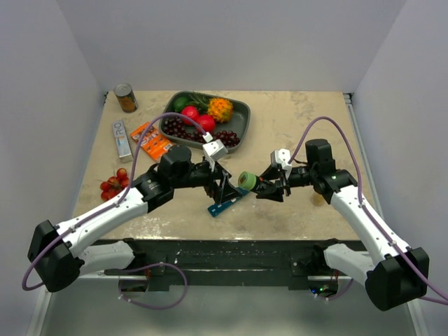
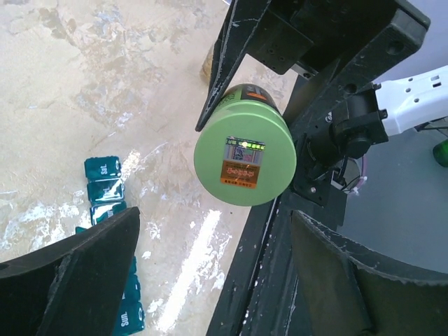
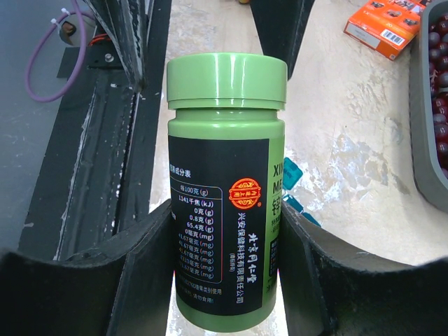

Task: Sort the pills into containers

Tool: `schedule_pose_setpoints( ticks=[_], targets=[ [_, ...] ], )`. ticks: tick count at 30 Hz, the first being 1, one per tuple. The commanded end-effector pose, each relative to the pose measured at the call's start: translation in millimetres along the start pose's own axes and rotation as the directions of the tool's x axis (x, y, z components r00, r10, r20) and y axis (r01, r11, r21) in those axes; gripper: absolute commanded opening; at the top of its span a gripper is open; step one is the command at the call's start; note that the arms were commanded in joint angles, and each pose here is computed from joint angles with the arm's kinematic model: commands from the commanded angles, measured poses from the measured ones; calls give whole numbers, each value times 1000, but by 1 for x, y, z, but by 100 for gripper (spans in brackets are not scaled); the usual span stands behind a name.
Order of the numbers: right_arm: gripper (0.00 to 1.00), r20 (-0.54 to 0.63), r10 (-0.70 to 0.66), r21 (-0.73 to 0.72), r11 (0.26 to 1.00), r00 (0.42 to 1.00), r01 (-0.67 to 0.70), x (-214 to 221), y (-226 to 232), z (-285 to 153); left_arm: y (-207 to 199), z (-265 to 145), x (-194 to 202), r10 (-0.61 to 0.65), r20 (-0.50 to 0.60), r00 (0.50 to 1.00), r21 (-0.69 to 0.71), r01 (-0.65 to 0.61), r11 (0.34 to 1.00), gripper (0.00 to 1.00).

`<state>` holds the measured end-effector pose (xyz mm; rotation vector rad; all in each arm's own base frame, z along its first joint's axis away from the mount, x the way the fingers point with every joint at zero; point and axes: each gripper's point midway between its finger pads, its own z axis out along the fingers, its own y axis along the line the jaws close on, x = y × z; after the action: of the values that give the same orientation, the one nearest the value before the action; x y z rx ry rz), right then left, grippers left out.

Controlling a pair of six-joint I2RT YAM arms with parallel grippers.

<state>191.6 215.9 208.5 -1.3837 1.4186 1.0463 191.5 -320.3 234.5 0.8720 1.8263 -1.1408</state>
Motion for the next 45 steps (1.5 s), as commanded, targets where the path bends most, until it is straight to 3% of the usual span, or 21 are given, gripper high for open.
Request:
schedule_pose_setpoints(
  ticks=[1,2,3,10,17,29,45],
  targets=[
    [0,54,-85,-18,996,995,86,-24,1,-1,-6,-12,-19,31,74,997,-7,-31,1000,92],
    [0,55,-90,-17,996,994,91,-24,1,-1,-10,-17,-24,33,92,995,-4,-33,999,92],
    [0,53,-84,-18,996,995,85,-24,1,-1,-13,-18,-33,37,130,991,2,-37,999,99],
    [0,52,-85,-15,996,995,86,-23,0,-1,-24,-27,-56,-31,221,975,19,28,999,100],
    [0,52,-85,-15,996,995,86,-23,1,-1,-20,-6,-58,-298,170,939,36,296,954,98],
    [0,48,-83,-7,996,995,84,-22,-2,-1,-24,2,-56,-461,120,879,47,459,887,84],
    [0,42,-82,-1,997,996,82,-20,-3,0,-28,14,-47,-485,40,873,48,483,874,63]
  ],
)
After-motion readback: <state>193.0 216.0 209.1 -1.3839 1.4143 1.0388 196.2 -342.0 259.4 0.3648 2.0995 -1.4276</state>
